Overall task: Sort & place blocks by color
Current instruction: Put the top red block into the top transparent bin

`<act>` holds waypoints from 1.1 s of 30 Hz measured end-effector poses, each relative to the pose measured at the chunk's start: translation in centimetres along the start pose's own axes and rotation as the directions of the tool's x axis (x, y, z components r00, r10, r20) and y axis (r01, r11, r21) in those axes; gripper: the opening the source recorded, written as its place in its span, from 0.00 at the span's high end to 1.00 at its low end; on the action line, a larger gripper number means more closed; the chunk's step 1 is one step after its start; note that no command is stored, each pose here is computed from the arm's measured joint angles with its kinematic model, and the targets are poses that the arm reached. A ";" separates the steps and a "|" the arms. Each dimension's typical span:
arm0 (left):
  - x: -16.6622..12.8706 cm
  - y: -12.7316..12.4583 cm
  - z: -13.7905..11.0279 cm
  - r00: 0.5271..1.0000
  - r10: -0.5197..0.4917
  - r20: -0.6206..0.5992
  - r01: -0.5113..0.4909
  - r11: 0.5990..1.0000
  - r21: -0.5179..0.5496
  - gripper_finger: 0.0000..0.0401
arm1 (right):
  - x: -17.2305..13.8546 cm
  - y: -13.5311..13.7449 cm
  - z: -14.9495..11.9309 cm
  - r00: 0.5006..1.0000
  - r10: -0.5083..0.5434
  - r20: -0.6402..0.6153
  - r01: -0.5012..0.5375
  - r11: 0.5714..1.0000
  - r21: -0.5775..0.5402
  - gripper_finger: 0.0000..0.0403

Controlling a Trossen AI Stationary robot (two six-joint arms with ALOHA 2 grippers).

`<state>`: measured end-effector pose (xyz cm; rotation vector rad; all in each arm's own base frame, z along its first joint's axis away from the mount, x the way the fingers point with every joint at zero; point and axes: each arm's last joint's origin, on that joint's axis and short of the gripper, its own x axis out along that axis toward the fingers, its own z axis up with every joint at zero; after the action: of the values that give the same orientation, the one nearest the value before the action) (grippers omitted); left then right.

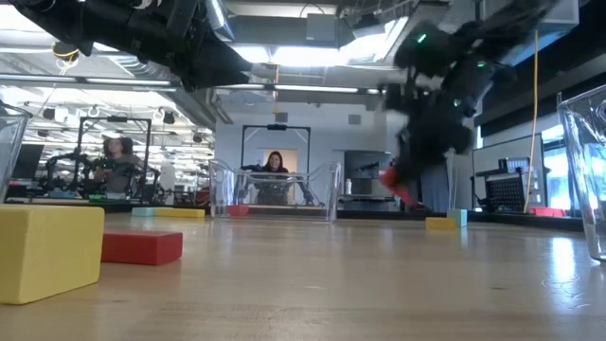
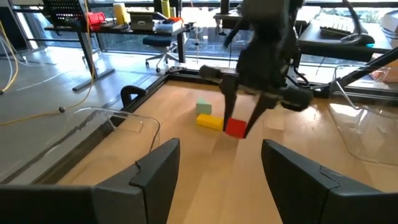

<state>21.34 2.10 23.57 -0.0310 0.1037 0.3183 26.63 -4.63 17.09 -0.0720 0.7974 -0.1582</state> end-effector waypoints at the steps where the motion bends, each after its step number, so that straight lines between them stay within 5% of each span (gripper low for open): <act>1: 0.0 0.0 0.0 1.000 0.001 0.002 -0.001 1.000 0.000 0.45 | 0.0 0.2 0.4 0.992 -0.006 0.125 0.003 1.000 0.024 0.67; 5: 0.0 0.0 0.1 1.000 0.001 0.011 -0.001 1.000 0.022 0.45 | -0.3 0.8 1.3 0.860 -0.036 0.510 -0.003 0.997 0.075 0.67; 10: 0.0 0.0 0.4 0.999 -0.001 0.039 -0.001 0.999 0.047 0.45 | -0.5 1.0 2.6 0.710 -0.054 0.702 -0.023 0.995 0.099 0.67; 33: 0.0 -0.2 0.7 0.995 -0.077 0.071 0.073 0.996 0.055 0.45 | 0.3 1.7 3.6 0.696 -0.056 0.715 0.011 0.998 0.067 0.67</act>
<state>21.45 1.91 24.30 0.0289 0.0386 0.2408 29.61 -2.95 19.22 -0.0859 -0.0063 -0.1704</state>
